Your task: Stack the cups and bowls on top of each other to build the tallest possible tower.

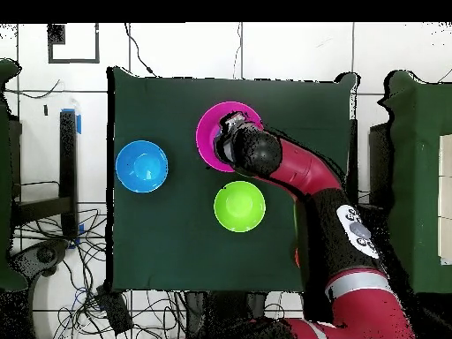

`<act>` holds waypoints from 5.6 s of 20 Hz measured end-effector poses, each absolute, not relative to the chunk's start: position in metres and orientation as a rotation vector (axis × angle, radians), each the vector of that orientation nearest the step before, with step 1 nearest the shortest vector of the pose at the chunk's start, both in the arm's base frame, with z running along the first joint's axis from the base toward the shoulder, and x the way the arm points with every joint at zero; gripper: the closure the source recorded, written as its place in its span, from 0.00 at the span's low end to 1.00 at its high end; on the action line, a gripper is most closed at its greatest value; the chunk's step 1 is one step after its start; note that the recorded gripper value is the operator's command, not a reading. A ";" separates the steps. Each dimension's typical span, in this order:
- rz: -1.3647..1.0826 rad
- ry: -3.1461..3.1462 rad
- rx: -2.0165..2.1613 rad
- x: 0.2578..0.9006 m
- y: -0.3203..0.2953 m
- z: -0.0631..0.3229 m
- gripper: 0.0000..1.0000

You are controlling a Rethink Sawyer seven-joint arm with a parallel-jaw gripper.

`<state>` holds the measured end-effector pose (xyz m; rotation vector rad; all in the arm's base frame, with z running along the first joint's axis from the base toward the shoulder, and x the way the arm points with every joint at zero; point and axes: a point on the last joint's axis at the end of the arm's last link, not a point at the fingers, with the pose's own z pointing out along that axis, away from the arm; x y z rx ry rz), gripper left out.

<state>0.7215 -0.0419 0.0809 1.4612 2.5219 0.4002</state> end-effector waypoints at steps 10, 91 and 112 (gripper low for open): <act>0.396 2.514 1.455 0.721 -0.042 0.082 1.00; 0.145 2.520 1.652 0.536 -0.110 0.253 1.00; 0.200 2.514 1.517 0.552 -0.035 0.219 0.00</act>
